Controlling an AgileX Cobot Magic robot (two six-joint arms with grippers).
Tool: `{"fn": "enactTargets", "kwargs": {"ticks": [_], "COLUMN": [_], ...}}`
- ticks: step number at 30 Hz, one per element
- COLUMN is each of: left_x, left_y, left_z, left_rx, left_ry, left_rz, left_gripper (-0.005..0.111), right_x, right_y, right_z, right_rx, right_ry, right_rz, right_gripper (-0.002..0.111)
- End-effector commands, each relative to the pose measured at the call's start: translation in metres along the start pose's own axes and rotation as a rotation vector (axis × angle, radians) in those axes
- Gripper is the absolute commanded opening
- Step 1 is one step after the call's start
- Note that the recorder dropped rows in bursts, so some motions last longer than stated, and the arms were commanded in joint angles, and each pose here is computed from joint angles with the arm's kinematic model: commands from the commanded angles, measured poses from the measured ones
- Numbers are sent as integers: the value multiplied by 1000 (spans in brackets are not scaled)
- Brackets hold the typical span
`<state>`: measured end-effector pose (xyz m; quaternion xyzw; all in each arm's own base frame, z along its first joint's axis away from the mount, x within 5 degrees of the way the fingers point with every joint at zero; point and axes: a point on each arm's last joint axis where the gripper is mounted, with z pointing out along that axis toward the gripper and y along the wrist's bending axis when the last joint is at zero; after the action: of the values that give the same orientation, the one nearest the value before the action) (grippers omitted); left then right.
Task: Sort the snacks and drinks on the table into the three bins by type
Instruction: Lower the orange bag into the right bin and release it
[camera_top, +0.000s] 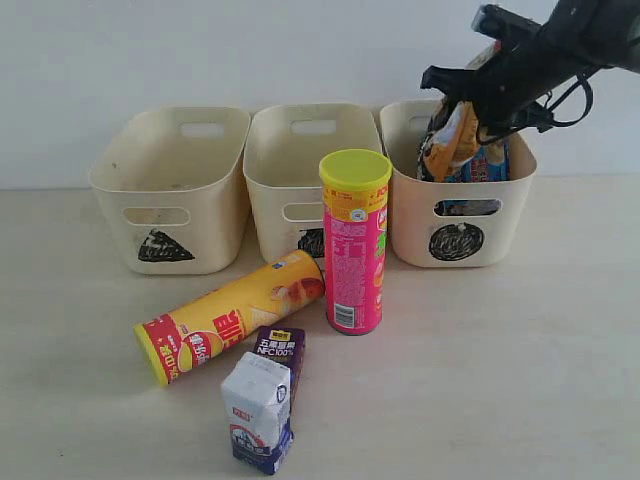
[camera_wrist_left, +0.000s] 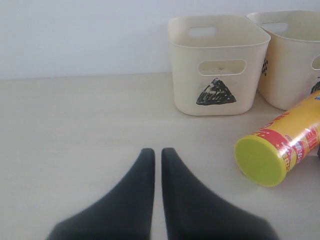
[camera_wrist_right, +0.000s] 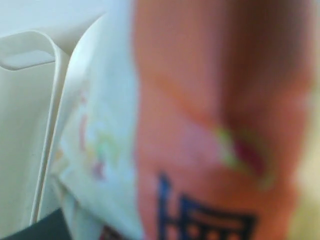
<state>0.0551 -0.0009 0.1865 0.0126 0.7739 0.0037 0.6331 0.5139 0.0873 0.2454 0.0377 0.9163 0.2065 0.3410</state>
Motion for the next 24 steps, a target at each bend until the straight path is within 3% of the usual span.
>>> {"fn": "enactTargets", "kwargs": {"ticks": [1,3,4,10,14,19,24], "left_x": [-2,-2,-2,-2,-2,-2,-2], "left_y": [0,0,0,0,0,0,0], "left_z": [-1,-1,-1,-1,-1,-1,-1], "left_rx": [8,8,8,8,8,8,8], "left_ry": [-17,-17,-17,-17,-17,-17,-17], "left_rz": [-8,-8,-8,-8,-8,-8,-8], "left_gripper": [4,4,4,4,4,4,4], "right_x": [-8,-8,-8,-9,-15,-18,-13], "right_y": [0,1,2,6,14,22,26], "right_z": [-5,-7,-8,-19,-37,-61,-81], "right_rx": [-6,-7,-9,-9,-19,-26,10], "right_ry": [-43,-39,-37,-11,-26,-7,79], "right_rz": [-4,5,18,9,-3,-21,-73], "right_gripper": [56,76,80,75,54,4,0]}}
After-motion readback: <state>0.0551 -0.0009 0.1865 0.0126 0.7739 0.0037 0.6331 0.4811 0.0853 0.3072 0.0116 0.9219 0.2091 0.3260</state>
